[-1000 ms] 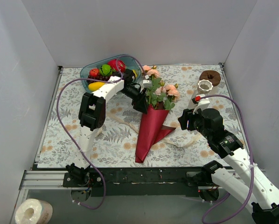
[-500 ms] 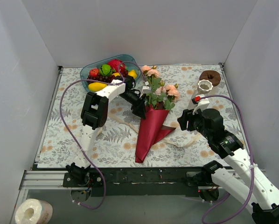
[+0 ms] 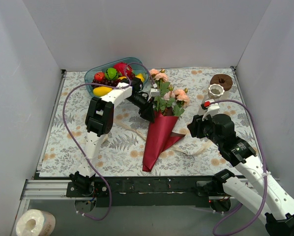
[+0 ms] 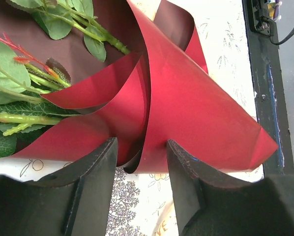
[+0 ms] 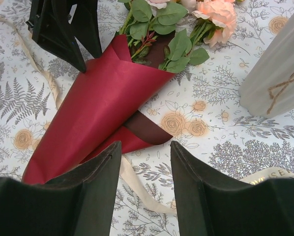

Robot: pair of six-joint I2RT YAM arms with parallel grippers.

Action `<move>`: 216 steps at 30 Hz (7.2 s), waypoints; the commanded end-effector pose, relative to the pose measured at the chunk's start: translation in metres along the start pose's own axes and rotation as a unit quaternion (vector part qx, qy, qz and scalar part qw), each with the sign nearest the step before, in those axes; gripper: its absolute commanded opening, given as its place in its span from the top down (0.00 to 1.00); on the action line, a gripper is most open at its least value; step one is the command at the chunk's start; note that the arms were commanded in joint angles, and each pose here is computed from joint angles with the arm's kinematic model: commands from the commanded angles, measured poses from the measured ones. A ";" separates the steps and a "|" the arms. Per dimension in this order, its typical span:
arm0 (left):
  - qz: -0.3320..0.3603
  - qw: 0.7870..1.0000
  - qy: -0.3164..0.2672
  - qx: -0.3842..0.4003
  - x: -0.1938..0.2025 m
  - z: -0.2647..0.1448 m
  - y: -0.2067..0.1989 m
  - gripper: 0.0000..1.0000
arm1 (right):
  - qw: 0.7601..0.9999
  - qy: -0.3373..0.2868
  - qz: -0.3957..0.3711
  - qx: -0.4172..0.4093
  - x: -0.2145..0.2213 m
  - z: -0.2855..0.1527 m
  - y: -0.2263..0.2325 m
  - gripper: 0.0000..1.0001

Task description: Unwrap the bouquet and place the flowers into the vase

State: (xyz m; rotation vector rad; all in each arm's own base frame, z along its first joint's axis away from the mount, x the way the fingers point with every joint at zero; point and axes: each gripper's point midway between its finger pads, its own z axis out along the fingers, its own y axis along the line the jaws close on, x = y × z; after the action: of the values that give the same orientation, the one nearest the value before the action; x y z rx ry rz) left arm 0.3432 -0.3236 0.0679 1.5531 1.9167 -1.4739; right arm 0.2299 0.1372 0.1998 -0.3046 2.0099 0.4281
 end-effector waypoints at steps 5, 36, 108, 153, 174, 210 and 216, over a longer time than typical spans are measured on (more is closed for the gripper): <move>0.025 1.000 0.000 -0.002 -0.018 -0.009 -0.011 0.71 | 0.999 -0.048 -0.002 -0.013 -0.036 -0.007 0.008 0.49; 0.058 0.998 0.003 0.023 -0.028 -0.016 -0.042 1.00 | 0.999 -0.047 0.005 0.005 -0.036 -0.012 0.002 0.52; 0.005 0.998 0.041 0.051 -0.002 0.013 -0.054 0.79 | 0.999 -0.042 0.006 0.002 -0.026 -0.012 0.001 0.44; -0.035 0.967 0.023 -0.250 -0.122 -0.022 -0.069 0.02 | 0.998 -0.053 0.015 0.006 -0.030 -0.027 0.000 0.34; -0.014 0.997 -0.072 -0.024 -0.072 -0.019 -0.027 0.02 | 0.999 -0.050 0.012 -0.007 -0.026 -0.028 0.003 0.36; 0.016 0.999 -0.049 0.000 -0.086 -0.023 -0.050 1.00 | 0.998 -0.053 0.019 -0.015 -0.038 -0.029 0.009 0.40; 0.035 0.997 -0.066 0.012 -0.119 -0.021 -0.084 1.00 | 0.998 -0.060 0.020 -0.012 -0.041 -0.034 0.008 0.40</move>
State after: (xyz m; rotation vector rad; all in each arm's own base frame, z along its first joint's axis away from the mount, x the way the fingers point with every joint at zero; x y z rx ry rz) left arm 0.3452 -0.3489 0.1232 1.4493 1.9485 -1.5344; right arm 0.2173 0.1321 0.2208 -0.2746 1.9763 0.4635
